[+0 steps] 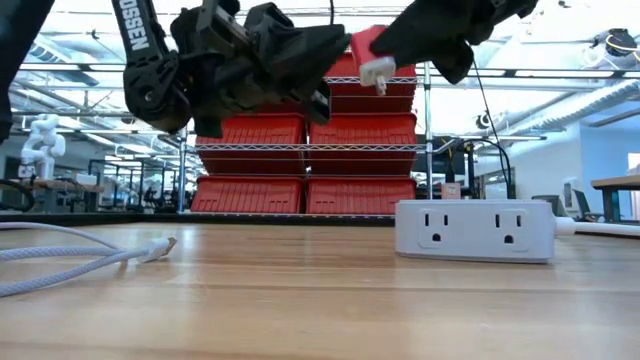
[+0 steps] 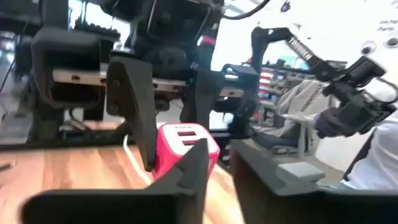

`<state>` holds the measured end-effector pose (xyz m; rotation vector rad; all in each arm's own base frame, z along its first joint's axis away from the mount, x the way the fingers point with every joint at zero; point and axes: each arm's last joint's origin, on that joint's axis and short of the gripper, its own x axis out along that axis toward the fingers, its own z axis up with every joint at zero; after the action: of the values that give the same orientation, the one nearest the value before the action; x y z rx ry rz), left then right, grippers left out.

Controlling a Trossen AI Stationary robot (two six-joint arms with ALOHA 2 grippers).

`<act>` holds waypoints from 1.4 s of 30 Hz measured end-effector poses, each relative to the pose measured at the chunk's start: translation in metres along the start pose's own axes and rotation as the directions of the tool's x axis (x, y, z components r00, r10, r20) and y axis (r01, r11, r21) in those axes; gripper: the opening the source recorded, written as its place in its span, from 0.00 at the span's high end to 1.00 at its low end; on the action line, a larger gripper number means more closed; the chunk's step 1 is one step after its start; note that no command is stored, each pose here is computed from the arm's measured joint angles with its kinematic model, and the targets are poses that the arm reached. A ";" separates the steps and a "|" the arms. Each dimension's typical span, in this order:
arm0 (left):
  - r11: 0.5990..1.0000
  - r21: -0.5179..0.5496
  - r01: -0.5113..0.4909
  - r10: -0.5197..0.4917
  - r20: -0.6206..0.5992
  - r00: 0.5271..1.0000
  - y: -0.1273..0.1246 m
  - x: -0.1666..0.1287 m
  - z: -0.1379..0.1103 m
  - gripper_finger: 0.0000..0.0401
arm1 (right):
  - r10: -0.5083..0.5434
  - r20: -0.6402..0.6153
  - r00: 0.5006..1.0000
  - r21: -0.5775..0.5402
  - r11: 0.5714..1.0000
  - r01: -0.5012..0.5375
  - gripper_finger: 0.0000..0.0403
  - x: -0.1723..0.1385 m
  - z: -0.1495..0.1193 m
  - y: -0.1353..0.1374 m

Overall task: Insert USB
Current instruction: Insert the orange charger adapter into the center white square outlet extension

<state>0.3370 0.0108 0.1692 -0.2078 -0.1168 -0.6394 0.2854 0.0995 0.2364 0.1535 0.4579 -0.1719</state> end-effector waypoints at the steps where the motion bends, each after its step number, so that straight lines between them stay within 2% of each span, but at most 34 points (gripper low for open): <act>1: 1.000 -0.013 -0.014 0.014 -0.017 1.000 0.000 0.003 -0.001 0.78 | -0.005 -0.009 1.000 -0.006 1.000 0.005 0.71 0.000 -0.001 -0.001; 5: 0.997 0.012 -0.074 0.075 -0.043 0.996 0.001 0.010 -0.004 0.62 | -0.008 -0.057 0.998 -0.012 1.000 0.007 0.71 0.000 -0.005 -0.003; 8: 0.995 0.026 -0.093 0.094 -0.044 0.995 0.002 0.010 -0.004 0.55 | -0.021 -0.084 0.996 0.005 1.000 0.022 0.73 -0.001 -0.009 -0.002; 13: 0.993 0.015 -0.117 0.117 -0.063 0.991 0.009 0.005 -0.003 0.53 | -0.086 -0.137 0.987 -0.008 0.996 0.086 0.73 -0.009 -0.022 0.004; 18: 0.991 -0.025 -0.134 0.130 -0.119 0.984 0.016 -0.002 -0.008 0.53 | -0.087 -0.164 0.983 0.076 0.992 0.101 0.73 -0.014 -0.050 0.008; 21: 0.991 -0.025 -0.135 0.130 -0.129 0.983 0.016 -0.002 -0.009 0.56 | 0.012 -0.104 0.995 0.144 0.990 0.003 0.73 -0.016 -0.067 0.013; 25: 0.991 0.016 -0.131 0.132 -0.154 0.979 0.017 -0.003 -0.011 0.63 | 0.154 -0.001 0.988 0.142 0.978 -0.152 0.73 -0.019 -0.086 0.010; 29: 0.990 0.044 -0.133 0.140 -0.217 0.966 0.018 -0.004 -0.018 0.70 | 0.213 0.028 0.977 0.076 0.974 -0.215 0.73 -0.014 -0.099 -0.010; 33: 0.993 0.045 -0.108 0.117 -0.262 0.958 0.017 -0.005 -0.024 0.76 | 0.294 0.015 0.956 0.062 0.954 -0.294 0.73 -0.006 -0.102 -0.035; 36: 0.996 0.057 -0.069 0.081 -0.247 0.966 0.013 -0.002 -0.022 0.76 | 0.380 0.007 0.925 0.060 0.923 -0.380 0.73 -0.001 -0.100 -0.050; 39: 0.990 0.143 0.005 0.025 -0.211 0.977 0.006 0.007 -0.018 0.74 | 0.477 0.013 0.879 0.068 0.876 -0.477 0.73 0.003 -0.093 -0.061; 42: 0.969 0.240 0.053 -0.001 -0.212 0.977 0.002 0.019 -0.014 0.69 | 0.513 0.017 0.858 0.081 0.855 -0.513 0.73 0.005 -0.089 -0.071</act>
<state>0.3542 -0.0020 0.1584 0.1003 0.0070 -0.6640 0.2383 0.0465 0.1473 0.3531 0.4000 0.3388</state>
